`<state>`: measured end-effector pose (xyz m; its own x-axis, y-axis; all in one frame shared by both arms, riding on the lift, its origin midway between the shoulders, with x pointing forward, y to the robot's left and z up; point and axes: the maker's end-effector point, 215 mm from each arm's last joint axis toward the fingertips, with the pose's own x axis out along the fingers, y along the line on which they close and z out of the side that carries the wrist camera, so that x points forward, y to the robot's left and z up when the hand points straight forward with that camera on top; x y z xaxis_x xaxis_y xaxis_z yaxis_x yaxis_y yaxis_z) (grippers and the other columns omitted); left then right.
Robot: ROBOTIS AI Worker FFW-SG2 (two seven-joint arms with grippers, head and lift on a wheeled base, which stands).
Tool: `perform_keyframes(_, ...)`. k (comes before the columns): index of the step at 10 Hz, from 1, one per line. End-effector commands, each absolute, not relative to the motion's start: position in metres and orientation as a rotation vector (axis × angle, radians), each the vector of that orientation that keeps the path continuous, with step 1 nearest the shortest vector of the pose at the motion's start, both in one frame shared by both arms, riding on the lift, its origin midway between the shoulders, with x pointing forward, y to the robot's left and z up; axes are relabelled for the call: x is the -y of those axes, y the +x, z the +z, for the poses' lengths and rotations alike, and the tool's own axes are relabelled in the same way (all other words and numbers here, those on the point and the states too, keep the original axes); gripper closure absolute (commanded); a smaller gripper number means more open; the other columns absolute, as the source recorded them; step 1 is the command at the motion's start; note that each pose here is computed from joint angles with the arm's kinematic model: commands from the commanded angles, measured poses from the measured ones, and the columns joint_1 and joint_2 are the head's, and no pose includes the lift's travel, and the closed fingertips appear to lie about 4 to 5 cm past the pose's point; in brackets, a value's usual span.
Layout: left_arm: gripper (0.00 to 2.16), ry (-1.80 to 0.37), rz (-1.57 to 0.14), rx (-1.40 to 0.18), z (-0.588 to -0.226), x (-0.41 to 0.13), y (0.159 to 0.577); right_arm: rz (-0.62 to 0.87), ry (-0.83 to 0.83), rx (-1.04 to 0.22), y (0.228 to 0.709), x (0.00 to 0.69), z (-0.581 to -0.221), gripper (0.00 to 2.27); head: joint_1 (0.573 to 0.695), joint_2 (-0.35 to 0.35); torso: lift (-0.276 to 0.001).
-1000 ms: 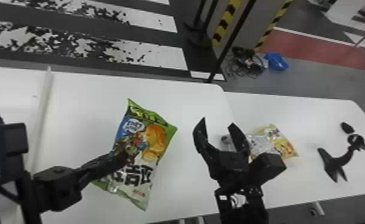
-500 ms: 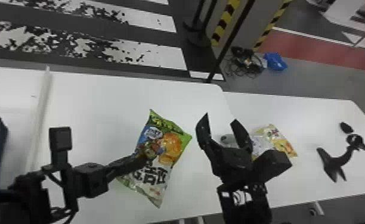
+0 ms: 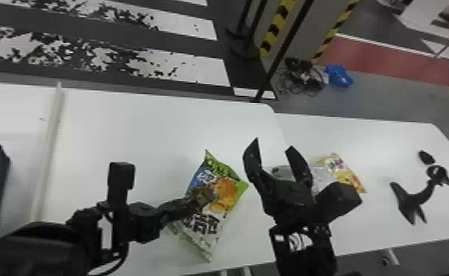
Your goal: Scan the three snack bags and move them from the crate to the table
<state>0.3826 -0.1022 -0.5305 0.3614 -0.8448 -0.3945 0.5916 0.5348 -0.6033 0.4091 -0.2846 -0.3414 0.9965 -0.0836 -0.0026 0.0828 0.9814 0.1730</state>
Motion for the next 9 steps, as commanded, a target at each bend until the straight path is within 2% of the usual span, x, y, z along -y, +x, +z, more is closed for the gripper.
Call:
perform_keyframes(1,0.35,-0.305,-0.930,-0.720,-0.543,0.108,0.394,-0.082,0.174,0.006,0.409,0.284,-0.341,0.08,0.695,-0.350,-0.062)
perform_keyframes(2,0.00,-0.211,-0.904,-0.682,-0.544,0.106,0.408,-0.081,0.172,0.003,0.409,0.284,-0.342,0.08,0.695,-0.350,-0.062)
perform_keyframes(4,0.03,-0.059,-0.862,-0.555,-0.522,0.109,0.433,-0.077,0.172,0.001,0.407,0.284,-0.343,0.08,0.695,-0.350,-0.062)
perform_keyframes(6,0.03,0.028,-0.807,-0.468,-0.491,0.108,0.436,-0.072,0.170,0.000,0.406,0.283,-0.343,0.08,0.695,-0.350,-0.062)
perform_keyframes(8,0.03,0.021,-0.739,-0.372,-0.445,0.094,0.438,-0.068,0.165,0.000,0.405,0.283,-0.342,0.08,0.695,-0.350,-0.062)
perform_keyframes(9,0.03,-0.014,-0.684,-0.343,-0.424,0.068,0.443,-0.064,0.162,0.000,0.404,0.282,-0.341,0.08,0.695,-0.350,-0.062)
